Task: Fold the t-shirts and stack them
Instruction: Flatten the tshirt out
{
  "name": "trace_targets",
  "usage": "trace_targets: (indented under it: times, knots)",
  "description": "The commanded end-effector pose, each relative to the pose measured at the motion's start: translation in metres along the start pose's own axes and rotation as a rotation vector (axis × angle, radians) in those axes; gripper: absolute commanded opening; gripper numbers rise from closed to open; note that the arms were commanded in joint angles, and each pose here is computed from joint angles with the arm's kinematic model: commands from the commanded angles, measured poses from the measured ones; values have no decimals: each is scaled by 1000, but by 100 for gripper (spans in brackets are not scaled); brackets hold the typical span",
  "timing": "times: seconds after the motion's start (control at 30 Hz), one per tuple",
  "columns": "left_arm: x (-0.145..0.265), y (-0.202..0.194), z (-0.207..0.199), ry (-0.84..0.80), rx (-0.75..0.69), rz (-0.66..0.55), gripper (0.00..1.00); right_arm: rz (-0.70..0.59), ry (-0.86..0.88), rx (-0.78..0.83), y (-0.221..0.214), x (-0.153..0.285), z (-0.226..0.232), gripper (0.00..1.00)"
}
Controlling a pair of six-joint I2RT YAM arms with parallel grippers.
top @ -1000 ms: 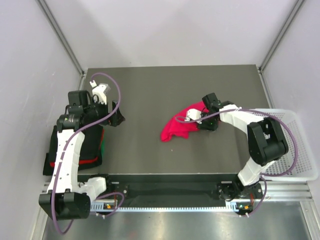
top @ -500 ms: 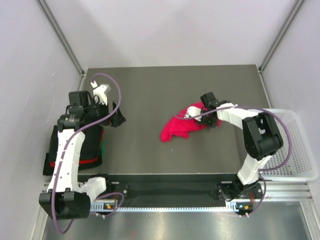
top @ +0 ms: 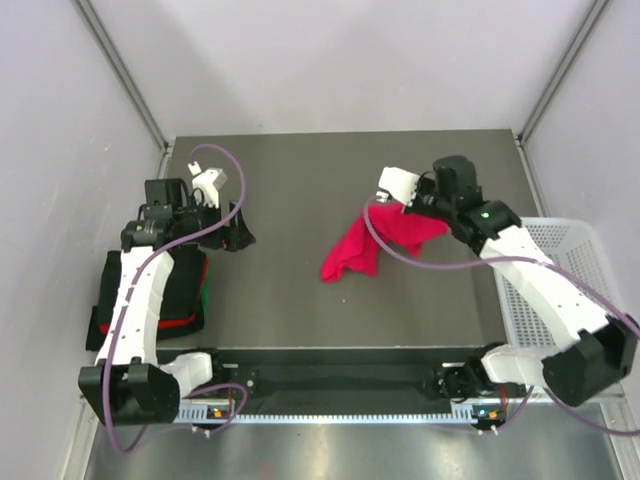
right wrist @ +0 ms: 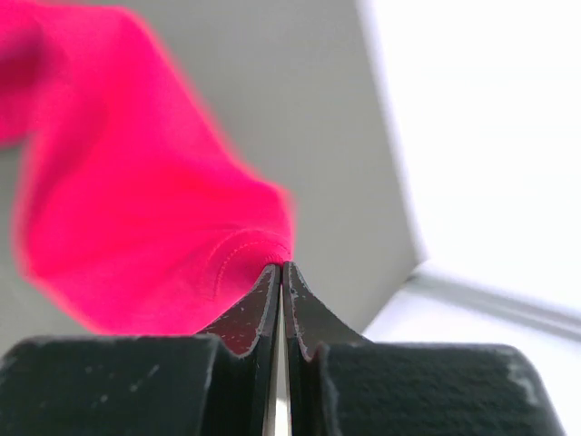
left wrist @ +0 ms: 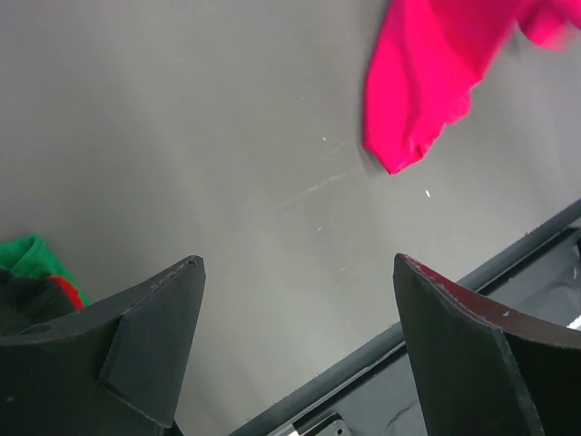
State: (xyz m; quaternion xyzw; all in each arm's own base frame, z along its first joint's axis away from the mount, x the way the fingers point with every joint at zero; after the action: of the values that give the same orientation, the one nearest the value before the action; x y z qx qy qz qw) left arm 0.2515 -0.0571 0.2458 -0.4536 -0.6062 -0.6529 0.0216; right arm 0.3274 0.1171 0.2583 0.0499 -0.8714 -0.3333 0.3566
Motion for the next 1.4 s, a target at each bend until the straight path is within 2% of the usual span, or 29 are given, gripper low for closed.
trace_targets:
  times: [0.0, 0.07, 0.13, 0.33, 0.47, 0.7, 0.9, 1.17, 1.3, 1.37]
  knots:
    - [-11, 3, -7, -48, -63, -6, 89, -197, -24, 37, 57, 41, -13, 0]
    - [-29, -1, -26, -113, -145, 60, 90, -256, -36, 25, 80, 57, -24, 0]
    - [-46, -2, -42, -132, -246, 122, 91, -260, -51, -6, 88, 56, -32, 0]
    - [-99, -9, -68, -214, -341, 287, 91, -193, -166, -21, 81, 36, -53, 0]
    - [-127, -10, -78, -245, -360, 350, 90, -130, -220, -37, 62, 24, -59, 0]
    - [-186, -29, -87, -243, -392, 510, 84, -104, -256, -125, 43, 24, -79, 0]
    - [-212, -30, -97, -275, -396, 564, 79, -89, -259, -160, 36, 24, -79, 0]
    - [-220, -54, -113, -334, -418, 648, 73, -72, -261, -195, 25, 21, -80, 0]
    - [-224, -66, -115, -374, -405, 692, 65, -59, -257, -211, 21, 17, -80, 0]
    - [-223, -65, -116, -381, -408, 692, 41, -60, -258, -215, 21, 18, -80, 0]
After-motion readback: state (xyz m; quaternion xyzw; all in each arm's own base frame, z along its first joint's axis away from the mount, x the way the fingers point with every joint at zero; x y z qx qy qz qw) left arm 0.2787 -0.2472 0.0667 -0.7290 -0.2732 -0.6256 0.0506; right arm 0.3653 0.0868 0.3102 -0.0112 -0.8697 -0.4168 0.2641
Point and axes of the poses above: each gripper's point midway between its finger pads, its own x axis back along the fingers, its own z axis along the line the jaws close on, y = z × x, the point moved 4 cm from there along x, back along the fingers, and after that the axes turned 15 degrees about -x, right-handed, at the moved point
